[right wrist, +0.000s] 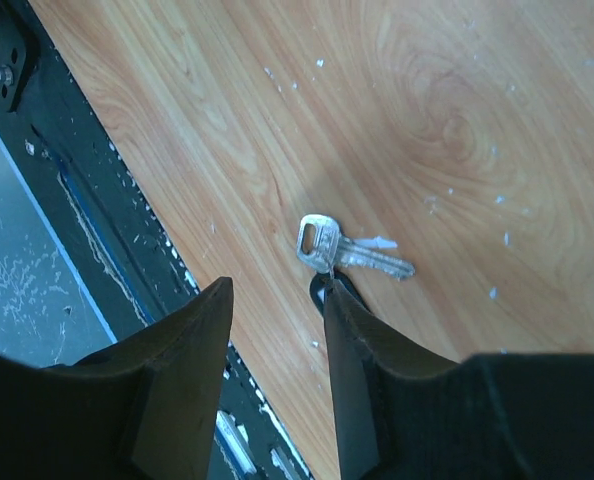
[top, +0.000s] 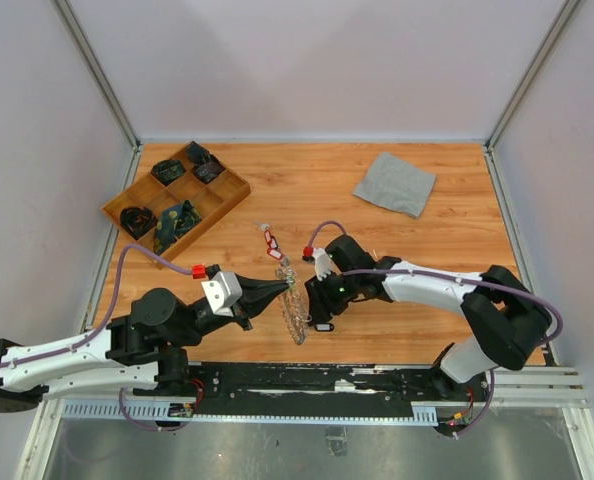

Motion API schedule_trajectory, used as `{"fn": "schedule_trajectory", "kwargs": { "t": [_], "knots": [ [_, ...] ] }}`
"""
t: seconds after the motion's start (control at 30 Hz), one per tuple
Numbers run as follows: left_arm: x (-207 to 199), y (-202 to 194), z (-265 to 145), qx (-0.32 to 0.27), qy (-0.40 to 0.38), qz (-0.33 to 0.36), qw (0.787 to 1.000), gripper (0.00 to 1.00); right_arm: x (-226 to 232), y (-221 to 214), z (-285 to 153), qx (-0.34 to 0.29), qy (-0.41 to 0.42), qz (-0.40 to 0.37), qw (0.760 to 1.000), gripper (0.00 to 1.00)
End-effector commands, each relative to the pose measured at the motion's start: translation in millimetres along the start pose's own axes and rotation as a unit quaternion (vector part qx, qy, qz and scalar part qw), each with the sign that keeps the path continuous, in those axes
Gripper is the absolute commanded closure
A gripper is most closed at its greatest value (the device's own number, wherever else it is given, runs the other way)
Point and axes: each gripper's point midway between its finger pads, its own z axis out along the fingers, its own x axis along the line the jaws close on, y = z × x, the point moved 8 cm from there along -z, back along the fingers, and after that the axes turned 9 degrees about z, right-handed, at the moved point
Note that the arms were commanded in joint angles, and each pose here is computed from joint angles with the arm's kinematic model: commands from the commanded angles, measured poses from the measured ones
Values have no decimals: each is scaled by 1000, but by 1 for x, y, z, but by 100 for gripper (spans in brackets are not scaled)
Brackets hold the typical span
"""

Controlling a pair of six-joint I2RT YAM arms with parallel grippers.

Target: Put the keys on the keyring

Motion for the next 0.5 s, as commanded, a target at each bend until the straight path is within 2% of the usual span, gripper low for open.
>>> {"fn": "schedule_trajectory", "kwargs": {
  "t": [0.0, 0.47],
  "knots": [
    [8, 26, -3, -38, 18, -17, 999, 99, 12, 13, 9, 4, 33, -21, 999, 58],
    [6, 24, -1, -36, 11, -15, 999, 99, 3, 2, 16, 46, -13, -29, 998, 62]
  ]
}}
